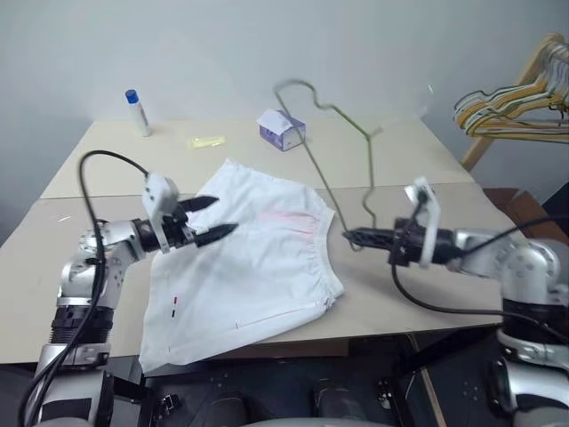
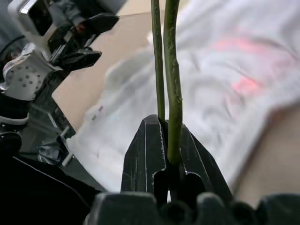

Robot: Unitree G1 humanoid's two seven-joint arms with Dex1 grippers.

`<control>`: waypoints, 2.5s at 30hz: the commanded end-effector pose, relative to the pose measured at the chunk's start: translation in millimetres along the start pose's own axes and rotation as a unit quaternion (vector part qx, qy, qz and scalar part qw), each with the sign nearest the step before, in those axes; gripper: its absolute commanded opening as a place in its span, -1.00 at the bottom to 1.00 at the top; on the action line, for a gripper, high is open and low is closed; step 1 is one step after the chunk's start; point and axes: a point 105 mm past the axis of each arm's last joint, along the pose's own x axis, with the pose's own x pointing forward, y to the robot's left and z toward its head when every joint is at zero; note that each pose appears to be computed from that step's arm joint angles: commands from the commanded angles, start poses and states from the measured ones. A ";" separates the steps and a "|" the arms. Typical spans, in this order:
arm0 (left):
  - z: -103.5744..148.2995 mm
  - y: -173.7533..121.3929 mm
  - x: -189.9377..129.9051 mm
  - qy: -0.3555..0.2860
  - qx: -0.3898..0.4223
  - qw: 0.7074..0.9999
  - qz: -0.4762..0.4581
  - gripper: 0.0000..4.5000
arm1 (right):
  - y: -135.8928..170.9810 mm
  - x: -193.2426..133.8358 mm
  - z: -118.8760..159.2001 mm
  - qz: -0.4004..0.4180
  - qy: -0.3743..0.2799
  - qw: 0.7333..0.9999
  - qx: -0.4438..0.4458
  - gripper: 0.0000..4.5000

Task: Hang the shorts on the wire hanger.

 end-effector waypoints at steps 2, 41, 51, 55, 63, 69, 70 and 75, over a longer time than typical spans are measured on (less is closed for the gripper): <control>7.5 -6.5 10.9 0.041 0.098 0.994 -0.020 0.98 | -4.3 -34.5 -26.5 -0.010 0.071 0.994 0.081 -1.00; -6.3 -29.2 29.1 0.069 0.142 0.987 -0.040 0.98 | -52.0 -22.4 -62.6 -0.005 0.179 0.966 0.187 -1.00; -14.0 -32.0 25.7 0.079 0.142 0.986 -0.027 0.98 | -62.7 6.7 -48.1 0.012 0.197 0.964 0.179 -1.00; -14.2 -34.6 24.5 0.079 0.140 0.987 -0.025 0.98 | -74.6 11.6 -32.9 -0.009 0.166 0.971 0.170 -1.00; -16.8 -35.7 23.3 0.081 0.136 0.987 -0.025 0.98 | -85.7 15.8 -15.8 -0.032 0.120 0.985 0.118 -1.00; -5.1 -28.0 22.2 0.065 0.136 0.988 -0.019 0.98 | -71.1 25.4 8.2 -0.066 0.085 0.990 -0.093 -1.00; -0.9 -25.0 21.8 0.058 0.134 0.989 -0.017 0.98 | -65.9 27.1 10.1 -0.067 0.083 0.984 -0.139 -1.00; 29.6 -14.9 17.1 0.015 0.139 0.990 -0.029 0.98 | -45.6 36.1 17.1 -0.073 0.084 0.948 -0.297 -1.00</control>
